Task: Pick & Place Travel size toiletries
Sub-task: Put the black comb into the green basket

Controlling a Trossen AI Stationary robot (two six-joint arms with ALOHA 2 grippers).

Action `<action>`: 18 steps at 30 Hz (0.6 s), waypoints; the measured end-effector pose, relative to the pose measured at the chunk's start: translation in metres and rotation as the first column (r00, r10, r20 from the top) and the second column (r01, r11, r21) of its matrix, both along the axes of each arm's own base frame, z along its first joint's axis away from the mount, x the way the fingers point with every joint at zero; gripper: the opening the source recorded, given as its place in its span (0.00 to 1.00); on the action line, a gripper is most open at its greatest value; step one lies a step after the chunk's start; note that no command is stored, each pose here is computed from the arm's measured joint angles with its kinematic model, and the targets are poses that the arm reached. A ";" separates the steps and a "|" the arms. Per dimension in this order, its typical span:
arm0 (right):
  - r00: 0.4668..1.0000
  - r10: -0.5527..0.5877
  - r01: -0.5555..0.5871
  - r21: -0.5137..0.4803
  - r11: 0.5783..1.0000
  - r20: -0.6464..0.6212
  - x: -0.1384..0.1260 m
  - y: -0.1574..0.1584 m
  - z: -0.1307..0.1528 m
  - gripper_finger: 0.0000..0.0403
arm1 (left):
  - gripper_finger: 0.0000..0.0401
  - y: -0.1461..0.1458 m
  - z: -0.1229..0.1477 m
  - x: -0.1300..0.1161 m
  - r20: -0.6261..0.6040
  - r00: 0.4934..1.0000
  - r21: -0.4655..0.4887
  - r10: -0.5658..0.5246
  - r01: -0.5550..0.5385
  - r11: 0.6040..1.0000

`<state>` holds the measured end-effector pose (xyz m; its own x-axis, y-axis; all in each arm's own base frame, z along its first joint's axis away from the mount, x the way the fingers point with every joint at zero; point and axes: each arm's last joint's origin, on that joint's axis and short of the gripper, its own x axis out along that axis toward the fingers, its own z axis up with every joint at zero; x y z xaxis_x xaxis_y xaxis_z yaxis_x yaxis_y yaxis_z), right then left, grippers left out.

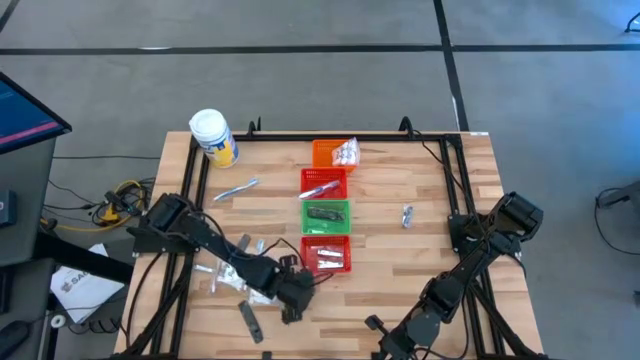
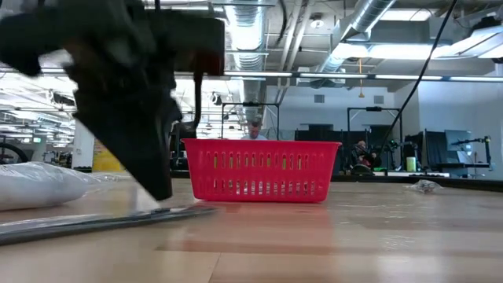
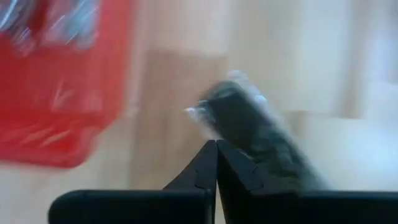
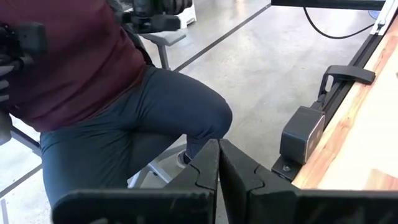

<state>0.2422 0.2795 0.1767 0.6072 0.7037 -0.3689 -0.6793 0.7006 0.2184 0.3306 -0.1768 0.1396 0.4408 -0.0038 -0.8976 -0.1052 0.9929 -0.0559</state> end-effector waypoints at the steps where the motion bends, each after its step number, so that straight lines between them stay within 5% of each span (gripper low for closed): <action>1: 1.000 0.000 0.000 0.000 1.000 0.000 0.000 0.000 0.000 0.01 | 0.00 -0.004 0.003 0.002 0.028 0.999 -0.019 -0.024 0.024 1.000; 8: 1.000 0.000 0.000 0.000 1.000 0.000 0.000 0.000 0.000 0.01 | 0.00 -0.020 0.015 0.011 0.197 0.976 -0.062 -0.099 0.113 0.992; 18: 1.000 0.000 0.000 -0.001 1.000 0.000 0.000 0.000 0.000 0.01 | 0.00 -0.017 0.005 -0.002 0.110 0.990 0.008 0.089 -0.090 0.996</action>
<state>0.2423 0.2794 0.1767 0.6071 0.7034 -0.3696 -0.6794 0.7007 0.2175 0.3288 -0.1943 0.1445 0.5346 0.0517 -0.8435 -0.1876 0.9805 -0.0588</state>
